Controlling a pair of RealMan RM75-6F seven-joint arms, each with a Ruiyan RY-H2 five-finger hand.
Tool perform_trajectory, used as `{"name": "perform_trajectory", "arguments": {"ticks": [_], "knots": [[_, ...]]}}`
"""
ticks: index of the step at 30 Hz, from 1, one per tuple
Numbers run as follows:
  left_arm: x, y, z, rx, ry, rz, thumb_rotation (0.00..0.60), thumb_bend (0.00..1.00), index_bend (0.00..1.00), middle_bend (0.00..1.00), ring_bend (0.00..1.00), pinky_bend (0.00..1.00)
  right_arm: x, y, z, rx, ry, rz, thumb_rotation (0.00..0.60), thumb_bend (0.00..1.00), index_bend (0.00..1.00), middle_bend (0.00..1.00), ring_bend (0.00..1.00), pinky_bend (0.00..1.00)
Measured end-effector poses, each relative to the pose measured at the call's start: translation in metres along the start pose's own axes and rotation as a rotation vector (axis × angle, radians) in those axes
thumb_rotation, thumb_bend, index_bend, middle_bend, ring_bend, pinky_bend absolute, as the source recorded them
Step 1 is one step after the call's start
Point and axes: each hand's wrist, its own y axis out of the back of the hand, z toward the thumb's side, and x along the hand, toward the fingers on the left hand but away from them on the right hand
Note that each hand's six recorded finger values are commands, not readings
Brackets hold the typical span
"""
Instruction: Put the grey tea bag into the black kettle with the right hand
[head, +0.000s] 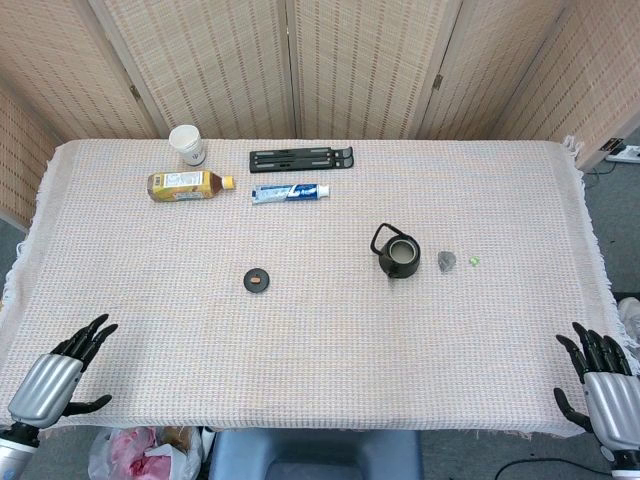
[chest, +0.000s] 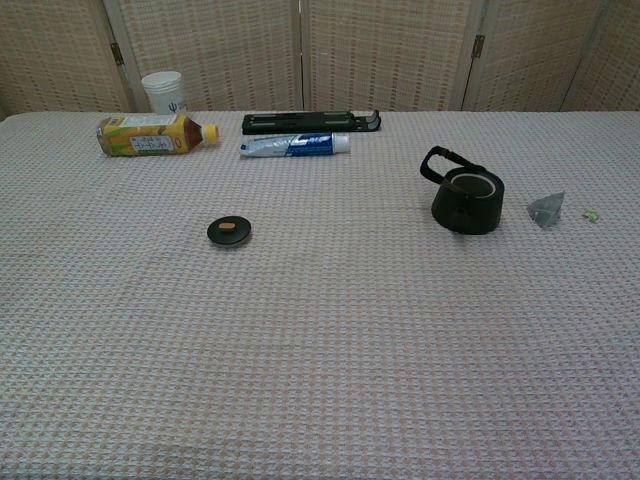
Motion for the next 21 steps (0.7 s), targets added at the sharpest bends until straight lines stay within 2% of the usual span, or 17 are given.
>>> {"name": "perform_trajectory", "arguments": {"ticks": [7, 12, 16, 21], "knots": [[-0.001, 0.0, 0.003, 0.003, -0.013, -0.001, 0.6, 0.1, 0.0, 0.01, 0.14, 0.33, -0.004, 0.0, -0.001, -0.007, -0.003, -0.001, 0.6, 0.28, 0.14, 0.0, 0.0, 0.0], [-0.001, 0.0, 0.002, -0.017, -0.014, -0.01, 0.6, 0.1, 0.0, 0.01, 0.14, 0.33, -0.016, 0.002, 0.0, -0.06, 0.003, -0.016, 0.6, 0.28, 0.14, 0.0, 0.0, 0.0], [-0.001, 0.001, 0.001, -0.031, -0.02, -0.015, 0.6, 0.1, 0.0, 0.01, 0.14, 0.33, -0.044, 0.006, -0.002, -0.108, -0.007, -0.026, 0.6, 0.28, 0.21, 0.0, 0.0, 0.0], [-0.002, 0.006, 0.001, -0.048, -0.037, -0.01, 0.6, 0.1, 0.0, 0.01, 0.14, 0.33, -0.085, 0.01, -0.003, -0.146, -0.04, 0.008, 0.6, 0.28, 0.21, 0.0, 0.0, 0.0]]}}
